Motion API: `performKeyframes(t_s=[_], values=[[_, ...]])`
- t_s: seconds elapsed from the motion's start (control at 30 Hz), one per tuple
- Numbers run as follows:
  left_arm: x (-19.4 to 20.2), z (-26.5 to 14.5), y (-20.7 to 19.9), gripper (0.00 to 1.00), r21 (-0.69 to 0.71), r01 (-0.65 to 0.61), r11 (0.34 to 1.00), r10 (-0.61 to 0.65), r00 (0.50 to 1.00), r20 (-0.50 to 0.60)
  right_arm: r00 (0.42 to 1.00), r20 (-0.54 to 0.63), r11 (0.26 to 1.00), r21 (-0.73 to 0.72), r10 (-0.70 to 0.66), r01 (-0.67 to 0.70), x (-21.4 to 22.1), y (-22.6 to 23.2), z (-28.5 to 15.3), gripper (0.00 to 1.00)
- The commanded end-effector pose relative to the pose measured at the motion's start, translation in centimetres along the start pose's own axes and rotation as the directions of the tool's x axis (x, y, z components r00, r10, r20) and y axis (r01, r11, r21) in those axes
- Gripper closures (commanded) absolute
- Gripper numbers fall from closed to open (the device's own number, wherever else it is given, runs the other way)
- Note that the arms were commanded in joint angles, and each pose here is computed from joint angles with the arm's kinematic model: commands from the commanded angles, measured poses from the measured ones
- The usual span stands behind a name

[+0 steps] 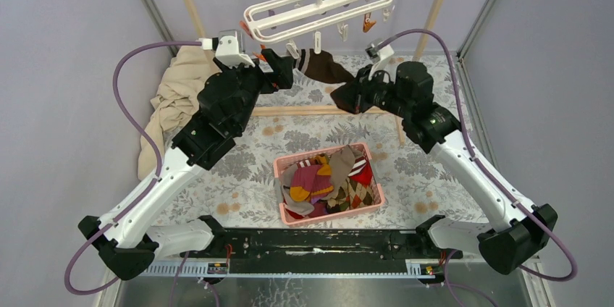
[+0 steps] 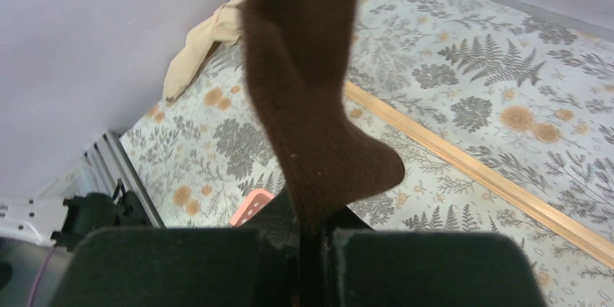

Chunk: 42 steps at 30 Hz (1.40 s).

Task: Remove the socks clipped to the hanger
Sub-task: Remove the sock from the hanger.

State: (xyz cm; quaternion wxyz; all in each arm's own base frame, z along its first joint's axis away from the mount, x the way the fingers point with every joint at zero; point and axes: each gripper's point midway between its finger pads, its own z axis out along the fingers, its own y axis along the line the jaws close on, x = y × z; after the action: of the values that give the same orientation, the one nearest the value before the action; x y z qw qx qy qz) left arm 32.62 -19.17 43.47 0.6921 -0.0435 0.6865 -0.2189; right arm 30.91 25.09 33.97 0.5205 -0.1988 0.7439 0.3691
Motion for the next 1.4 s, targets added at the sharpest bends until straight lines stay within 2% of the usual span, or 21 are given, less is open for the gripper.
performKeyframes(t_s=[0.0,0.3,0.53,0.77,1.0,1.17,1.37], values=[[-1.8,-0.2,1.1,0.03,-0.071,0.026,0.997,-0.023,0.999,0.041,0.988,0.031,0.988,-0.008,-0.154,0.155,-0.8,2.9,-0.1,1.0],[-2.8,-0.7,1.1,0.04,-0.067,0.031,0.997,-0.028,0.998,0.047,0.99,-0.023,0.986,-0.092,-0.14,0.137,2.1,5.7,0.7,1.0],[-2.7,-0.5,-1.0,0.05,0.074,0.018,0.997,-0.021,0.998,0.053,0.991,-0.026,0.983,-0.135,-0.129,0.125,1.3,7.1,-0.7,1.0],[-1.8,0.3,-1.9,0.07,0.125,0.055,0.991,-0.059,0.998,0.031,0.989,-0.002,0.987,-0.068,-0.147,0.147,-0.6,6.6,-2.0,1.0],[-0.7,0.9,-1.4,0.12,0.071,0.117,0.991,-0.117,0.993,-0.004,0.989,0.008,0.989,0.005,-0.145,0.145,-0.5,5.4,-1.0,1.0],[-0.1,1.5,-1.1,0.12,0.036,0.131,0.991,-0.131,0.991,-0.019,0.981,0.014,0.98,0.041,-0.195,0.194,-0.2,6.1,-0.5,1.0],[3.0,0.3,-0.3,0.14,0.023,0.179,0.984,-0.176,0.979,-0.099,0.976,0.02,0.976,0.024,-0.218,0.218,-0.3,7.7,-0.4,1.0]])
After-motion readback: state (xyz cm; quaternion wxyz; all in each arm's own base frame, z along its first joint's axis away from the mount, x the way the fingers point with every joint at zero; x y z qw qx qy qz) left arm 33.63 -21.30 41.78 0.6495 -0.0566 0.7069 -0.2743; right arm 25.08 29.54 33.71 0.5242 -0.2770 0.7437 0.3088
